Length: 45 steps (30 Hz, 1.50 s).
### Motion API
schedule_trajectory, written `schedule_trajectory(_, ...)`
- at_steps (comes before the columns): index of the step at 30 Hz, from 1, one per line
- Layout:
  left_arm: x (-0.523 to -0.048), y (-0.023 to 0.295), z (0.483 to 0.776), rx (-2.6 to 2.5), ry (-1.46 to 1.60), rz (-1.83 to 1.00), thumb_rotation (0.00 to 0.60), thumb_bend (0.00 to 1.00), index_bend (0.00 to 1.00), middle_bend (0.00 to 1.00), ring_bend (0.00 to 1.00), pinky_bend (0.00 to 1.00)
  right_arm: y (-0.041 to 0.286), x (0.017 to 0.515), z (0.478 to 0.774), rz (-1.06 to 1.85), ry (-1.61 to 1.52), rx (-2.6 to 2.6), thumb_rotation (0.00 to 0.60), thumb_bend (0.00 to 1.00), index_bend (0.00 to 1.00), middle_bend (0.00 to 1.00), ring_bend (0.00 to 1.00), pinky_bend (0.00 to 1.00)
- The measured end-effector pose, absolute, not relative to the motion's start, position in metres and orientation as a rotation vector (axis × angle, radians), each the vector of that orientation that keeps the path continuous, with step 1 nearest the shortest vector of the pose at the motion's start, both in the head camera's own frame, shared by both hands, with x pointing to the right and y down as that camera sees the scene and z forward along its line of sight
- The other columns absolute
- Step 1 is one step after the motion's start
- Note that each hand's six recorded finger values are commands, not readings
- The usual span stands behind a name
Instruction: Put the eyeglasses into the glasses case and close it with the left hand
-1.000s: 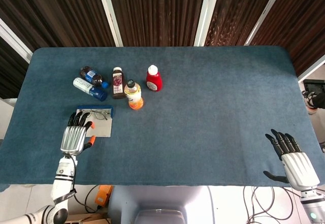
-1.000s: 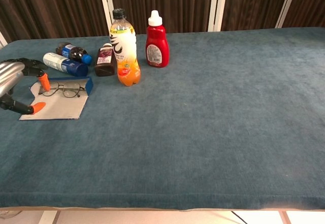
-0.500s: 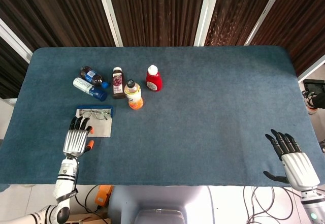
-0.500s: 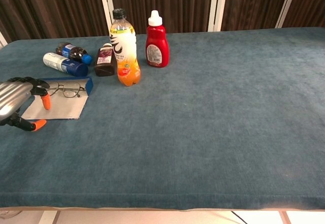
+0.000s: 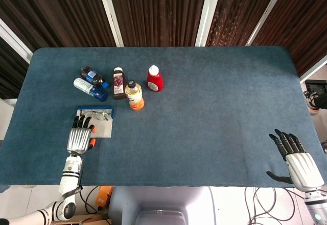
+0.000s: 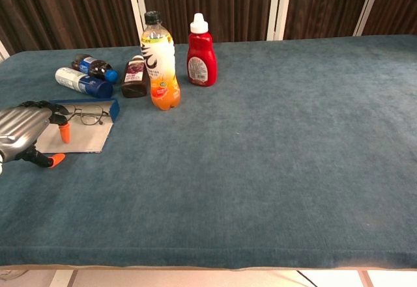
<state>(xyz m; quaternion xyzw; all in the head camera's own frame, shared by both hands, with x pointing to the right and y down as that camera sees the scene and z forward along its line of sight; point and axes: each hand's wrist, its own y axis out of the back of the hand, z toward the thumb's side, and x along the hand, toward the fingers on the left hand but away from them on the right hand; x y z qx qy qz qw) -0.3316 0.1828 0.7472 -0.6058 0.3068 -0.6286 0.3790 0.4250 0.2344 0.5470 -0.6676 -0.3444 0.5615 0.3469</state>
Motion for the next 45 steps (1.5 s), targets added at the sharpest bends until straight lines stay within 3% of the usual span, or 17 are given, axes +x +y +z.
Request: schedule_trajectory(45,-0.342,0.157,0.756,-1.459,0.902,-1.608,0.6,0.32,0.53,0.19,0.11,0.12,0.234,0.425,0.547,1.457,-0.896,-1.729,0.6,0.15,0.0,0.0,0.0,0.0)
